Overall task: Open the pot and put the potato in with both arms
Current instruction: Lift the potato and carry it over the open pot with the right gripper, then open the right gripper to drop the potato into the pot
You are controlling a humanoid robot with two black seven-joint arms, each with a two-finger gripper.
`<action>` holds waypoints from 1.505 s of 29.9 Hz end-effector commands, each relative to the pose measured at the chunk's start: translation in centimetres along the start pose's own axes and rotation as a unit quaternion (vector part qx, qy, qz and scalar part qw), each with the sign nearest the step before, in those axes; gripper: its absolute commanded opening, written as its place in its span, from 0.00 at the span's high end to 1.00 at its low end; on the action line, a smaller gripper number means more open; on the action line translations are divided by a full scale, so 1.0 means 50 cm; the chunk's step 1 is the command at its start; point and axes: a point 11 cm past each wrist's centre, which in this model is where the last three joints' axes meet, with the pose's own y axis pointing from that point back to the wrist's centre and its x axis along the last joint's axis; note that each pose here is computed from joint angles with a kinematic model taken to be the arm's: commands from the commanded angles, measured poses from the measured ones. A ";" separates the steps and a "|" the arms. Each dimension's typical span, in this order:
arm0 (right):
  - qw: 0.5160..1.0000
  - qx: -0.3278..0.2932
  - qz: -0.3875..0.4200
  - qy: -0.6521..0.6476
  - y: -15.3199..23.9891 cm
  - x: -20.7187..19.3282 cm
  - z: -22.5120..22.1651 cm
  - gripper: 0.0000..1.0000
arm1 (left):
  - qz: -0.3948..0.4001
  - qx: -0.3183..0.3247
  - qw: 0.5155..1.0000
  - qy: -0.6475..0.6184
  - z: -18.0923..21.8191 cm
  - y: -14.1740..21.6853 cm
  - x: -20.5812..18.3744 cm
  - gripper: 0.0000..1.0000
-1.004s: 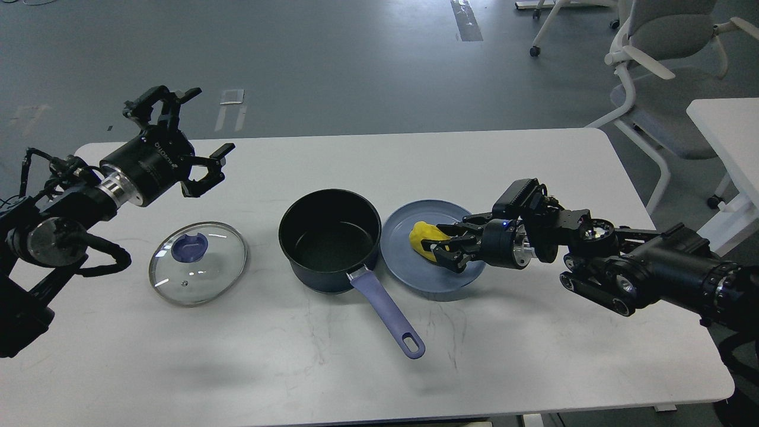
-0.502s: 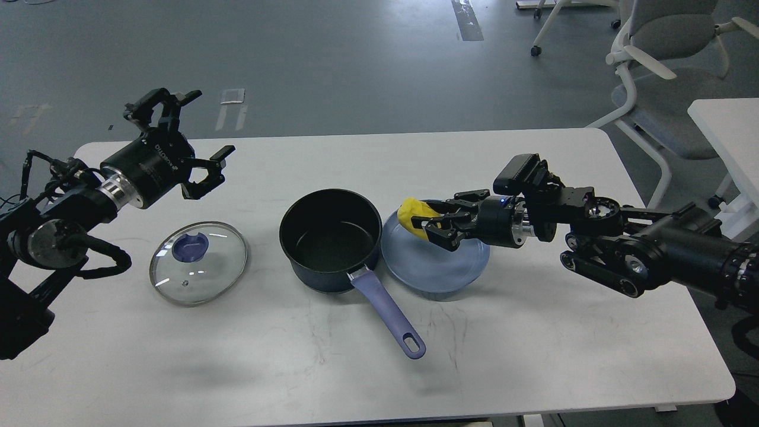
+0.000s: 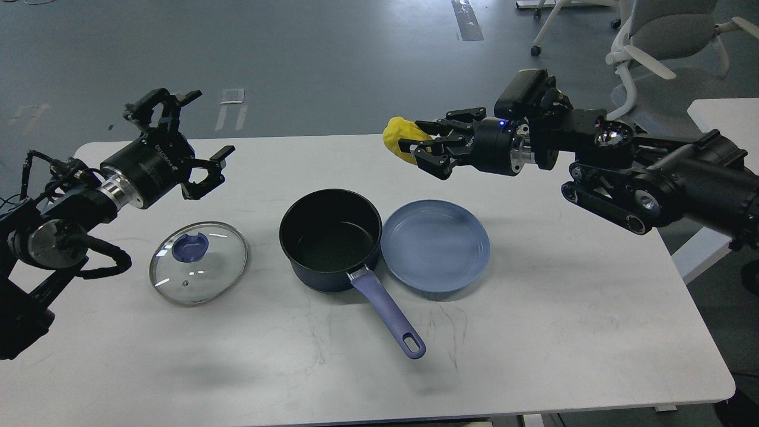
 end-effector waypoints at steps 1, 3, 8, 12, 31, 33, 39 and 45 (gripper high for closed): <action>1.000 0.023 0.006 0.005 -0.034 0.015 -0.034 0.69 | 0.000 0.000 1.000 0.000 0.000 0.000 0.000 0.02; 0.999 0.044 0.005 0.002 -0.070 0.010 -0.070 0.69 | 0.001 -0.001 1.000 0.000 0.001 0.000 0.000 0.02; 0.998 0.055 -0.006 -0.008 -0.110 -0.021 -0.103 0.69 | 0.001 -0.001 1.000 0.000 0.002 0.001 0.001 0.02; 0.997 0.068 -0.014 -0.024 -0.141 -0.055 -0.139 0.69 | 0.001 -0.001 1.000 0.000 0.002 0.001 0.001 0.02; 0.989 0.075 0.000 -0.124 -0.175 -0.111 -0.193 0.00 | 0.003 -0.008 1.000 -0.003 0.011 0.005 0.005 0.02; 0.989 0.073 0.003 -0.131 -0.174 -0.109 -0.192 0.00 | 0.003 -0.008 1.000 -0.003 0.011 0.005 0.005 0.02; 0.984 0.063 0.027 -0.164 -0.173 -0.090 -0.180 0.00 | 0.004 -0.008 1.000 -0.003 0.011 0.004 0.005 0.02; 0.910 0.031 0.177 -0.374 -0.152 0.029 -0.116 0.00 | -0.001 -0.016 1.000 0.003 0.017 0.001 0.000 0.02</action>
